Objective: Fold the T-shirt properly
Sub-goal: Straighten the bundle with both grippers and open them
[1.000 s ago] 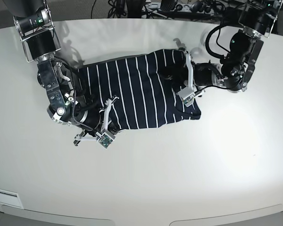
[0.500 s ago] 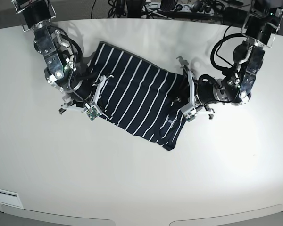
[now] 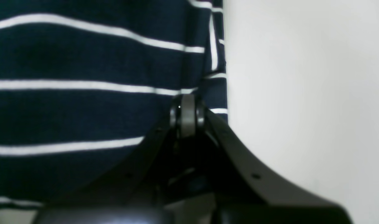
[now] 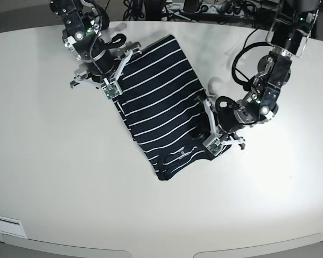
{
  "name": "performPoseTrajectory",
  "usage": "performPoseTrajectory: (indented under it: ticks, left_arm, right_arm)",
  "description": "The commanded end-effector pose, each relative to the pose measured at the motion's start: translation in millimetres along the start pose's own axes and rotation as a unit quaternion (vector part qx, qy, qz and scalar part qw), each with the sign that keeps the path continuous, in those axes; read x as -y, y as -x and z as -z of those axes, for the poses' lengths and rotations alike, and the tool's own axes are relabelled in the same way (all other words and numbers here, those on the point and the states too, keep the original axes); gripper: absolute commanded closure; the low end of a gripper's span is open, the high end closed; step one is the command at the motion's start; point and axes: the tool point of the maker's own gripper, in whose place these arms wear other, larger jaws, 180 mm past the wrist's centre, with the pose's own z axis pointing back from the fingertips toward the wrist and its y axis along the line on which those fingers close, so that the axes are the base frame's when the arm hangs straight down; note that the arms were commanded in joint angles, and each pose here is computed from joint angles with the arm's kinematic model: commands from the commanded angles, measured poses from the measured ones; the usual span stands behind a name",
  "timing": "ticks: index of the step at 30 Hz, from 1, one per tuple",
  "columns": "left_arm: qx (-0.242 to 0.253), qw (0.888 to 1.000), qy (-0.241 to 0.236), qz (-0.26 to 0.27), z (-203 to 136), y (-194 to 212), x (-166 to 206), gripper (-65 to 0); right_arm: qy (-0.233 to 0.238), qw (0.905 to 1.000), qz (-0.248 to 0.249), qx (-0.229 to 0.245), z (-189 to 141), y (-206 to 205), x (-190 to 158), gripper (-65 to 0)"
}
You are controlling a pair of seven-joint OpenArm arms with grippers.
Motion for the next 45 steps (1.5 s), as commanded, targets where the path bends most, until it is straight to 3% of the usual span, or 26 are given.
performPoseTrajectory:
  ticks: [1, 9, 16, 19, 24, 27, 32, 36, 39, 41, 44, 45]
  left_arm:
    - [0.030, 1.000, -0.004, 0.005, -1.3, -20.4, -4.0, 0.0]
    - [0.073, 0.997, -0.004, 0.023, 15.0, -46.9, 15.6, 0.0]
    - [0.082, 0.996, 0.009, 0.018, 15.6, -52.4, 20.6, 0.0]
    - [0.081, 0.996, 0.031, 0.027, 15.3, -51.9, 28.6, 0.0]
    - [0.047, 0.998, 0.026, 0.026, 13.2, -45.6, 18.9, 0.0]
    - [0.054, 0.998, 0.019, -0.007, 5.4, -51.7, 4.4, 0.0]
    - [0.090, 0.993, 0.004, -0.075, -24.6, -70.3, -27.5, 0.0]
    - [0.131, 0.988, 0.024, -0.080, -70.0, -90.5, -44.3, 0.0]
    - [0.157, 0.982, 0.072, -0.075, -107.9, -98.1, -39.0, 0.0]
    - [0.181, 0.972, 0.117, -0.090, -131.2, -98.2, -27.5, 0.0]
    - [0.191, 0.958, 0.172, -0.129, -154.9, -88.3, -8.0, 0.0]
    - [0.172, 0.960, 0.172, -0.135, -156.2, -76.2, -5.1, 0.0]
  right_arm:
    - [-0.006, 0.9999, 0.006, 0.012, -2.3, -7.2, -4.9, 0.0]
    - [-0.038, 0.9982, 0.043, 0.016, -4.1, -8.1, -36.8, 0.0]
    - [-0.107, 0.9897, 0.079, 0.052, -10.3, -32.9, -74.4, 0.0]
    - [-0.137, 0.9852, 0.071, 0.074, -13.4, -44.9, -88.3, 0.0]
    - [-0.068, 0.9933, 0.040, 0.085, -4.4, -58.4, -59.4, 0.0]
    - [-0.019, 0.9949, 0.025, 0.096, -0.3, -71.7, -36.9, 0.0]
    - [0.019, 0.9930, 0.015, 0.115, 0.9, -93.0, -16.1, 0.0]
    - [0.014, 0.9886, 0.006, 0.150, -10.0, -115.3, -13.9, 0.0]
    - [0.015, 0.9840, 0.011, 0.177, -27.7, -126.5, -6.7, 0.0]
    - [0.014, 0.9804, 0.014, 0.196, -42.3, -131.6, -3.2, 0.0]
    - [-0.020, 0.9733, 0.009, 0.228, -66.5, -138.4, -9.4, 0.0]
    - [-0.038, 0.9709, 0.009, 0.236, -73.8, -139.8, -13.3, 0.0]
